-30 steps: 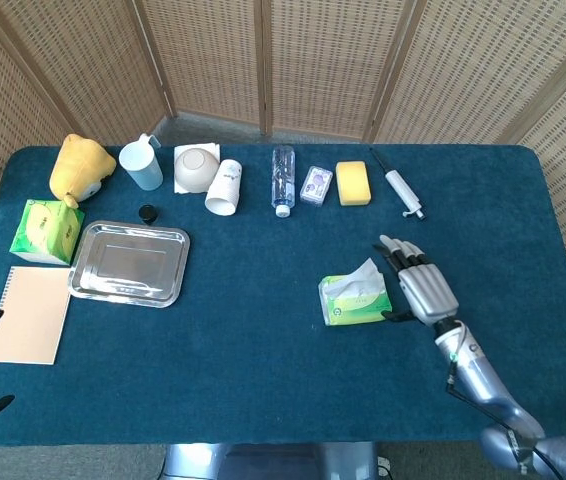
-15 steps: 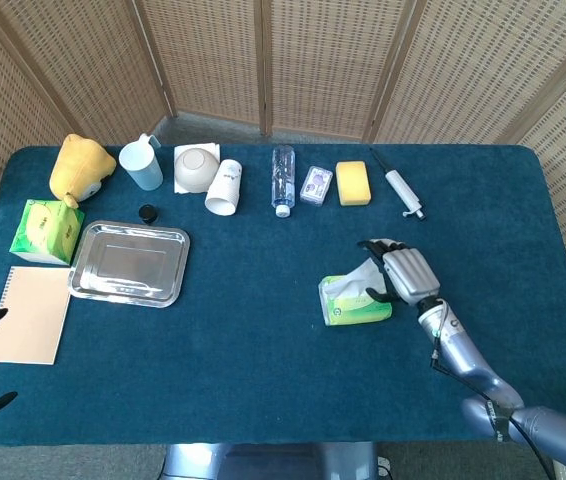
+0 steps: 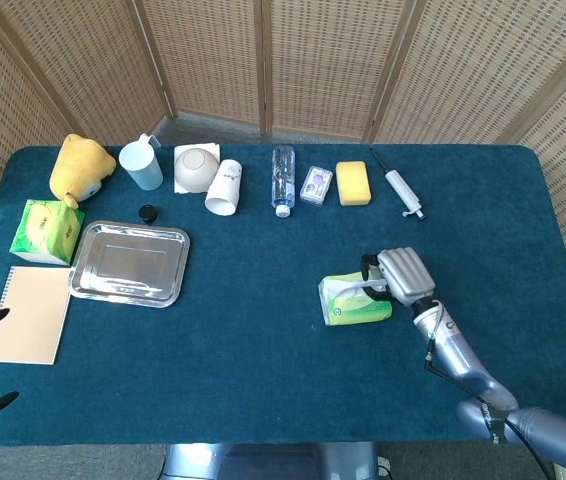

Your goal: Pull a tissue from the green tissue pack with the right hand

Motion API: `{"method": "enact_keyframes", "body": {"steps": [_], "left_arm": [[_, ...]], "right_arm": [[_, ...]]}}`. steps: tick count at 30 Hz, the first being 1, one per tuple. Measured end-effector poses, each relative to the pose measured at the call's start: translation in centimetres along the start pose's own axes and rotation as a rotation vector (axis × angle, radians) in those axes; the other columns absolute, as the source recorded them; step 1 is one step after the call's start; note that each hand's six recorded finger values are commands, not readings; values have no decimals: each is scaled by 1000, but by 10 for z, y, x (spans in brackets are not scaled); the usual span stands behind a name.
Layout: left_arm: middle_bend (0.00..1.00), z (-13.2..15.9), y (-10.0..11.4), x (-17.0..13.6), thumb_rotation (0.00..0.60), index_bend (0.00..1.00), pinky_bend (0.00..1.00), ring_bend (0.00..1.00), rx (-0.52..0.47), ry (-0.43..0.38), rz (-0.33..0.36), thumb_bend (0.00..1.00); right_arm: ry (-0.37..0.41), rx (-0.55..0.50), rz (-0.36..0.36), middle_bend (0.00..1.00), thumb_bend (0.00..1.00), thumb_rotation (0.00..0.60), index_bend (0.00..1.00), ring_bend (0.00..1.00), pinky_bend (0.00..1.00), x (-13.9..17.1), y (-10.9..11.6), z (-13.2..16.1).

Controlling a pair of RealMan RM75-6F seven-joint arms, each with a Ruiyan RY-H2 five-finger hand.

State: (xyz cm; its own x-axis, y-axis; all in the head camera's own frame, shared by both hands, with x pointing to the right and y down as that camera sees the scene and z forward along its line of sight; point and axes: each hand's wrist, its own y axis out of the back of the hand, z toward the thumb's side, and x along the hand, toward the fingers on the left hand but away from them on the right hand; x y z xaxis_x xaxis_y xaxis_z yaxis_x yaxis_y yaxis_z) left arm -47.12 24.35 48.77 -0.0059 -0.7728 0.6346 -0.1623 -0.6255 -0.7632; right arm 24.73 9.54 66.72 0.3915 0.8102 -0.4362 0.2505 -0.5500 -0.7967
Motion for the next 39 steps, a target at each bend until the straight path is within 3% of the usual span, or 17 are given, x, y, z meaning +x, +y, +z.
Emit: {"method": "enact_keyframes", "body": {"steps": [15,22,29,39], "left_arm": [[0,0,-1,0,600,0,0,0,0,-9,-11,0],[0,1,-4,1,600,0,0,0,9,-8,-22,0],[0,0,-4,2,600,0,0,0,5,-2,-28,0],[0,1,-6,4,600,0,0,0,9,-6,-41,0]], "right_arm": [[234,-103,-315,829,550,600,801,662,719,47,85,65],[315,-82,-315,829,550,600,801,657,718,67,99,88],[257,-34,-262,830,550,600,801,652,718,54,83,75],[223,-55,-294,833,555,600,800,653,718,47,88,69]]}}
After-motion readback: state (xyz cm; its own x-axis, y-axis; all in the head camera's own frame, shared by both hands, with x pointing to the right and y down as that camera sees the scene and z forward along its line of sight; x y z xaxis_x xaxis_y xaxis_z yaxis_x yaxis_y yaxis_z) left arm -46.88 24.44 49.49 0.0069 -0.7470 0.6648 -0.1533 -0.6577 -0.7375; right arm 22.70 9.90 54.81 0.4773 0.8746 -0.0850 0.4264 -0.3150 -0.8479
